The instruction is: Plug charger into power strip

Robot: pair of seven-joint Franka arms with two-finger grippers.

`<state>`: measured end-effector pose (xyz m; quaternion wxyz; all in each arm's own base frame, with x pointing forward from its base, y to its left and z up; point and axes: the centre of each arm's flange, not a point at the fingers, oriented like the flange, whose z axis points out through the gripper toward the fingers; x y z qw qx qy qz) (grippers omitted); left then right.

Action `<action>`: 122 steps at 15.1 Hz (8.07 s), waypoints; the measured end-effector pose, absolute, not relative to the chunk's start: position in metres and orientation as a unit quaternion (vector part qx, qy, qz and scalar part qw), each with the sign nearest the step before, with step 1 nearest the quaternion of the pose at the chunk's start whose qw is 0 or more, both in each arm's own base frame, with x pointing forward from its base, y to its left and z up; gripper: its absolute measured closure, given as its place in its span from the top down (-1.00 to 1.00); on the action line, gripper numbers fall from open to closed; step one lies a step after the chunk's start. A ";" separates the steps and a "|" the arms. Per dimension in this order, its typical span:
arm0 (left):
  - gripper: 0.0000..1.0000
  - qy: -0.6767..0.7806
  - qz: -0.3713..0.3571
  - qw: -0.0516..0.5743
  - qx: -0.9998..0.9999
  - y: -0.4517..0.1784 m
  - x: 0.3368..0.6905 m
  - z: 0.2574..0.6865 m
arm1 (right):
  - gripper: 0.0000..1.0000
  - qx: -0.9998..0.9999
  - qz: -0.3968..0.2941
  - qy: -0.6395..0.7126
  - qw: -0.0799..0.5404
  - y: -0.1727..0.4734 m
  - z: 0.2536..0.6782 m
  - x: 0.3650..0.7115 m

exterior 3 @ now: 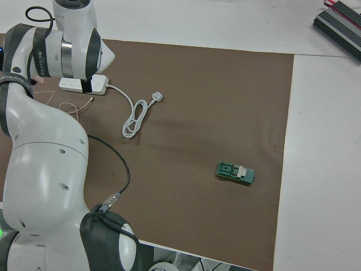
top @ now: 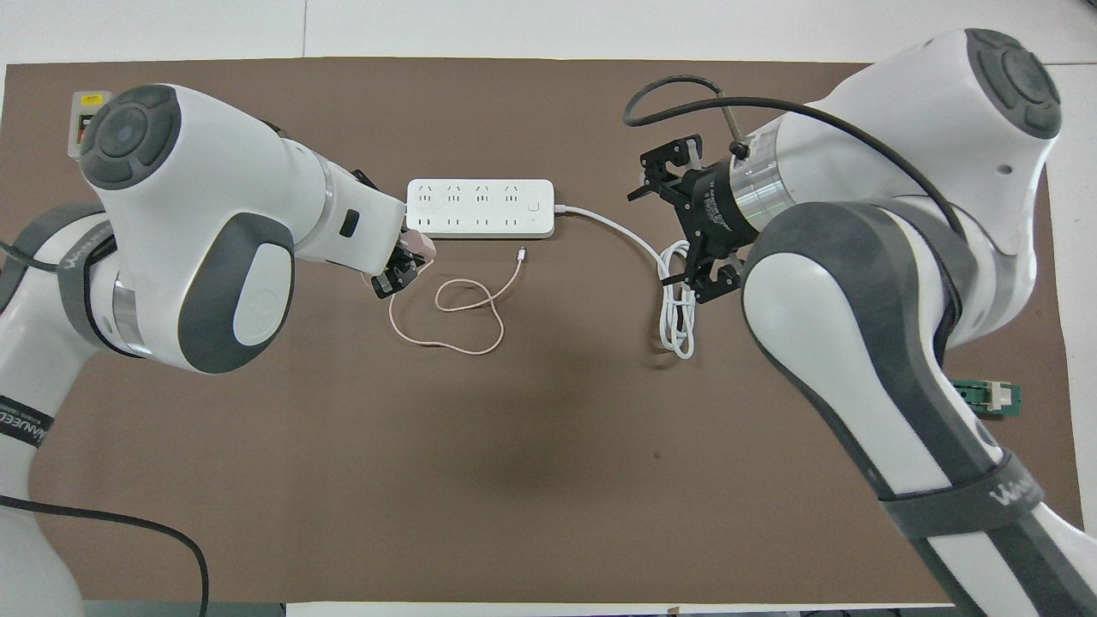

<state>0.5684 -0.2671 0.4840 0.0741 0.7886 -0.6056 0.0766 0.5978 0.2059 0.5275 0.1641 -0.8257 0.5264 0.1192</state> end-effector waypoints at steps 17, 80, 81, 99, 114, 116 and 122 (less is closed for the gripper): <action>-0.36 -0.704 0.045 -0.058 0.707 -0.296 0.644 0.411 | 1.00 -0.995 0.020 0.087 0.049 0.014 0.585 0.573; -0.36 -0.619 0.087 0.014 0.780 -0.261 0.633 0.355 | 1.00 -0.999 0.035 -0.001 -0.017 0.012 0.586 0.564; -0.36 -0.616 0.088 0.019 0.783 -0.261 0.633 0.355 | 1.00 -0.999 0.035 -0.001 -0.017 0.012 0.586 0.564; -0.36 -0.636 0.080 0.008 0.767 -0.270 0.630 0.354 | 1.00 -0.999 0.035 -0.001 -0.017 0.012 0.586 0.564; -0.36 -0.691 0.078 0.006 0.719 -0.269 0.633 0.345 | 1.00 -0.999 0.040 0.009 -0.018 0.011 0.581 0.562; -0.36 -0.691 0.075 0.008 0.719 -0.269 0.634 0.345 | 1.00 -0.999 0.040 0.010 -0.018 0.011 0.581 0.562; -0.36 -0.690 0.023 0.041 0.722 -0.270 0.658 0.345 | 1.00 -0.999 0.040 0.010 -0.018 0.010 0.582 0.562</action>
